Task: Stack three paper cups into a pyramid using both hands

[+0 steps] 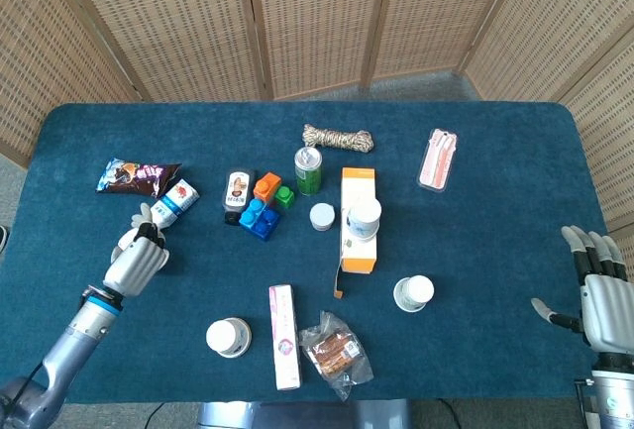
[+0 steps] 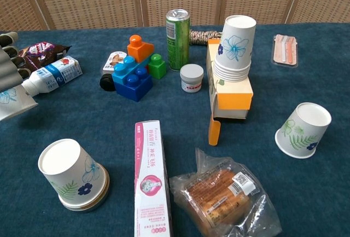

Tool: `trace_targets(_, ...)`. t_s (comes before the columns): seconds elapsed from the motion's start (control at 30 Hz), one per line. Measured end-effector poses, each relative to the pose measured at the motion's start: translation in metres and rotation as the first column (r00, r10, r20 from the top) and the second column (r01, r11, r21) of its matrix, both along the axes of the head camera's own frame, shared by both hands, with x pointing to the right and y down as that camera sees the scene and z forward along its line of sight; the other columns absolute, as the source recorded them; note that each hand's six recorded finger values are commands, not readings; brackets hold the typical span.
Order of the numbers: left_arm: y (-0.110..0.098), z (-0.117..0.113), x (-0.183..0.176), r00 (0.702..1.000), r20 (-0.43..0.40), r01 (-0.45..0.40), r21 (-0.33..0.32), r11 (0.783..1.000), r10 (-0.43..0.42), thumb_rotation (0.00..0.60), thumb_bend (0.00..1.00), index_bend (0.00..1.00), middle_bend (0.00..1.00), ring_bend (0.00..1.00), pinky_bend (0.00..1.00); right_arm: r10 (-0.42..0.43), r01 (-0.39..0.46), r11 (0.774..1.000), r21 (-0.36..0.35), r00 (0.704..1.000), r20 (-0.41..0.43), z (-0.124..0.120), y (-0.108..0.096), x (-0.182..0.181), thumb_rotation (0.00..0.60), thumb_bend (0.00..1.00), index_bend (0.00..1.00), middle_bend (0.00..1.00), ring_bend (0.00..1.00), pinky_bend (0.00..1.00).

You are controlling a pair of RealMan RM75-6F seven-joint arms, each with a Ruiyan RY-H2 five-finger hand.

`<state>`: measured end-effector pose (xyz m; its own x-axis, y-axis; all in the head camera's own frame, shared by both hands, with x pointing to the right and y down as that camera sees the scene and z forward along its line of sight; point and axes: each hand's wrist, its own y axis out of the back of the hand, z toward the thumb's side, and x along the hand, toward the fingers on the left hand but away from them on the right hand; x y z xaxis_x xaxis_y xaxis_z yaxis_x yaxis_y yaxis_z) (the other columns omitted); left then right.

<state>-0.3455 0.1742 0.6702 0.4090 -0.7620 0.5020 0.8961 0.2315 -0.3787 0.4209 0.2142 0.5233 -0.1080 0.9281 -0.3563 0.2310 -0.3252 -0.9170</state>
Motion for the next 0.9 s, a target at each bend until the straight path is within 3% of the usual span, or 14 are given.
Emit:
trace_targets(0.13,0.005,0.003,0.006,0.999,0.021,-0.025,0.034,0.999,0.024,0.6,0.29,0.46,0.45,0.38,0.21,-0.002,0.002,1.0,0.0,1.0,0.001,0.0,0.0,-0.001,0.6,0.05,0.0,0.0,0.0,0.0)
trace_targets(0.27,0.01,0.008,0.013,0.999,0.02,-0.033,0.047,0.998,0.032,0.6,0.29,0.4,0.32,0.26,0.19,0.0,0.0,1.0,0.001,1.0,0.004,-0.001,0.0,0.0,0.6,0.05,0.0,0.0,0.0,0.0)
trace_targets(0.4,0.013,0.008,0.017,0.999,0.006,-0.039,0.052,0.998,0.039,0.6,0.29,0.38,0.29,0.24,0.19,0.002,-0.002,1.0,0.0,1.0,0.006,0.0,0.0,0.0,0.6,0.05,0.0,0.0,0.0,0.0)
trace_targets(0.47,0.014,0.009,0.018,1.0,0.0,-0.029,0.047,0.998,0.029,0.6,0.29,0.32,0.24,0.22,0.19,0.002,-0.002,1.0,0.0,1.0,0.007,0.0,-0.001,0.0,0.6,0.05,0.0,0.0,0.0,0.0)
trace_targets(0.63,0.017,0.009,0.017,1.0,-0.014,-0.009,0.027,1.0,0.009,0.6,0.28,0.11,0.01,0.13,0.2,0.004,-0.004,1.0,0.001,1.0,0.009,-0.001,-0.001,0.001,0.6,0.05,0.0,0.0,0.0,0.0)
trace_targets(0.73,0.018,0.009,0.017,1.0,-0.024,-0.005,0.016,1.0,0.005,0.6,0.27,0.01,0.0,0.06,0.2,0.003,-0.003,1.0,0.0,1.0,0.01,-0.001,-0.001,0.0,0.6,0.05,0.0,0.0,0.0,0.0)
trace_targets(0.9,0.018,0.007,0.018,0.998,-0.055,0.01,0.002,1.0,-0.01,0.6,0.27,0.0,0.0,0.04,0.2,0.002,-0.002,1.0,-0.001,1.0,0.007,0.0,0.0,0.0,0.6,0.05,0.0,0.0,0.0,0.0)
